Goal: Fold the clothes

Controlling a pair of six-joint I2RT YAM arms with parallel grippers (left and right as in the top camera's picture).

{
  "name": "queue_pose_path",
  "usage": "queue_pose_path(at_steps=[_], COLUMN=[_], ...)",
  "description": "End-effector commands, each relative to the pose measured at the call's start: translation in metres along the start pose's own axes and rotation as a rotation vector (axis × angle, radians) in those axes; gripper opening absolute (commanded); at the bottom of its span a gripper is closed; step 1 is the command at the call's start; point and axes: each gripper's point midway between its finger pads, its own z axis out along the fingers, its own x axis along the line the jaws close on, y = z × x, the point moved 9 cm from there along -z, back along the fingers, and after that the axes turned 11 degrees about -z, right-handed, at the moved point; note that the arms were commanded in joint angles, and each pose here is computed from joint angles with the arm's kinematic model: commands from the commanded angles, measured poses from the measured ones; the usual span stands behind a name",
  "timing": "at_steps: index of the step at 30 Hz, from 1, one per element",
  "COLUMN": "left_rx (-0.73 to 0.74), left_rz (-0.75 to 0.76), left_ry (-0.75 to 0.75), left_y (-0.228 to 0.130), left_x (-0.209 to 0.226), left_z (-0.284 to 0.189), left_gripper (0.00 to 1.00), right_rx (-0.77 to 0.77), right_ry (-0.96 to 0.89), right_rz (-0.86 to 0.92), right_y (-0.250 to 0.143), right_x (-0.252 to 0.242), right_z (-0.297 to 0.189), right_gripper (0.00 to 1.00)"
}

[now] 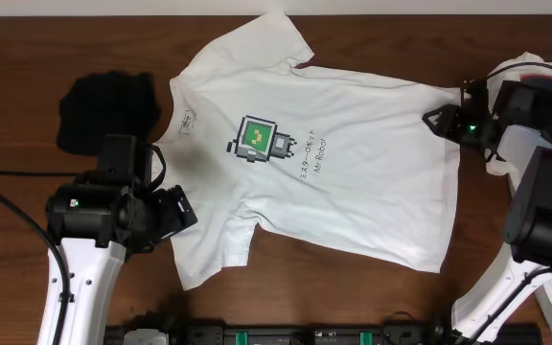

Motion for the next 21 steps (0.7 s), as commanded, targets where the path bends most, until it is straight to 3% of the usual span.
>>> queue_pose_path(at_steps=[1, 5, 9, 12, 21], left_rx=[0.003, 0.003, 0.002, 0.002, 0.003], left_rz=[-0.002, -0.002, -0.002, -0.002, -0.002], left_ry=[0.008, 0.008, 0.008, 0.008, 0.008], left_y=[-0.001, -0.001, -0.001, -0.001, -0.001], left_x=[0.001, 0.001, 0.001, 0.001, 0.001], left_z=[0.001, 0.001, 0.001, 0.001, 0.001], left_gripper=[0.98, 0.98, 0.98, 0.98, 0.98], right_rx=[0.018, 0.037, 0.041, 0.033, 0.026], right_ry=[-0.002, -0.012, -0.019, -0.021, -0.051], right_rz=[0.02, 0.037, 0.04, 0.038, 0.058], right_y=[-0.003, -0.007, -0.007, -0.005, 0.014], right_x=[-0.003, -0.004, -0.005, -0.006, -0.019], right_z=[0.005, 0.004, 0.004, 0.003, -0.022], right_gripper=[0.47, 0.43, 0.17, 0.05, 0.02])
